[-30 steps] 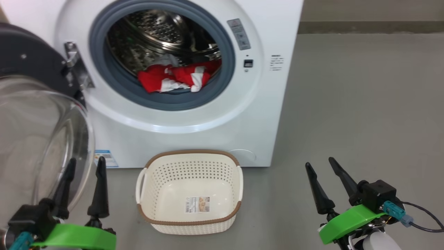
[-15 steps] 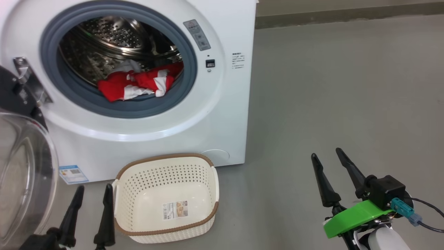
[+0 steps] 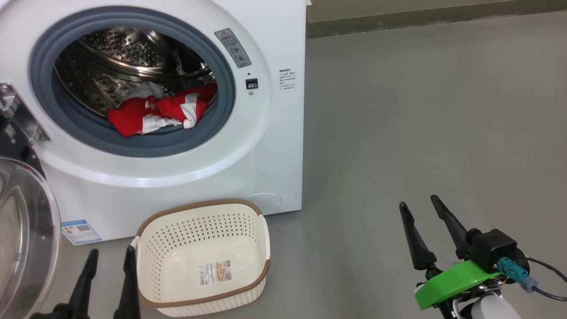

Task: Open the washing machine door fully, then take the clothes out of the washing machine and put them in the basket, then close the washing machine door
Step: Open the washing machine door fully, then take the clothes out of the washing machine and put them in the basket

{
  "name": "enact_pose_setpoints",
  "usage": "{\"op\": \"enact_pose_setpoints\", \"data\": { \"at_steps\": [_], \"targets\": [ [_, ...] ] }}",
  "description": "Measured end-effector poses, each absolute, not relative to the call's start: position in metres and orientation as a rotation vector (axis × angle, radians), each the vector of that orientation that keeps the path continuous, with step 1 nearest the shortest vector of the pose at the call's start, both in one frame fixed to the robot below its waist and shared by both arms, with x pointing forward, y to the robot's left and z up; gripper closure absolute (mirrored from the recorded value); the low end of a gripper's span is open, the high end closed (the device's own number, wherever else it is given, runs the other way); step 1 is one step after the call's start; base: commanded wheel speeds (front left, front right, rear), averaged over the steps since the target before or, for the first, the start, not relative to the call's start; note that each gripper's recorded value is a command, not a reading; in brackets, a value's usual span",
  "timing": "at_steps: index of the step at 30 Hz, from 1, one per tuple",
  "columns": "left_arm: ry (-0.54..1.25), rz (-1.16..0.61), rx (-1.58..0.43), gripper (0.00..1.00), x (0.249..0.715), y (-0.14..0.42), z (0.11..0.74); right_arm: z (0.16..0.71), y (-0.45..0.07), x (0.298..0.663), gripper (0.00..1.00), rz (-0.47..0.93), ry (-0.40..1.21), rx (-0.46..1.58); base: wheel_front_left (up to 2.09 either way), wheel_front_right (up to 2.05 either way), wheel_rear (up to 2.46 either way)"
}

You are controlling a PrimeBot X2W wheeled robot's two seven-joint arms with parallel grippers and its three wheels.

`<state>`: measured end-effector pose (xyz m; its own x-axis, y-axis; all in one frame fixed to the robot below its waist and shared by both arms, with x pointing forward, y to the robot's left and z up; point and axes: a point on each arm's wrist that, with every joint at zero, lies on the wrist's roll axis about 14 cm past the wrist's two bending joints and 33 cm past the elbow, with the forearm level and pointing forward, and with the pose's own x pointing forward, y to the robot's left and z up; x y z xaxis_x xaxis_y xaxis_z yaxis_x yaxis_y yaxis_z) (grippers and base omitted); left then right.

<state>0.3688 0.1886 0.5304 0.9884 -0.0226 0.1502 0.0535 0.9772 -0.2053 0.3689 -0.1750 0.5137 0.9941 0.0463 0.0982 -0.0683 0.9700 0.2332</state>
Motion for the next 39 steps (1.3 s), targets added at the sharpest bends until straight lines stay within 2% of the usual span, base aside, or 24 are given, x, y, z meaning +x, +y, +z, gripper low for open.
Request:
{"op": "enact_pose_setpoints", "data": {
  "at_steps": [27, 39],
  "targets": [
    [-0.092, -0.021, -0.188, 0.00, 0.363, 0.192, 0.510, 0.503, -0.173, 0.369, 0.00, 0.061, -0.059, 0.234, 0.02, -0.02, 0.00],
    [-0.061, 0.008, -0.171, 0.00, 0.362, 0.197, 0.500, 0.500, -0.169, 0.370, 0.00, 0.072, -0.049, 0.234, 1.20, -1.20, 0.00]
  ]
}}
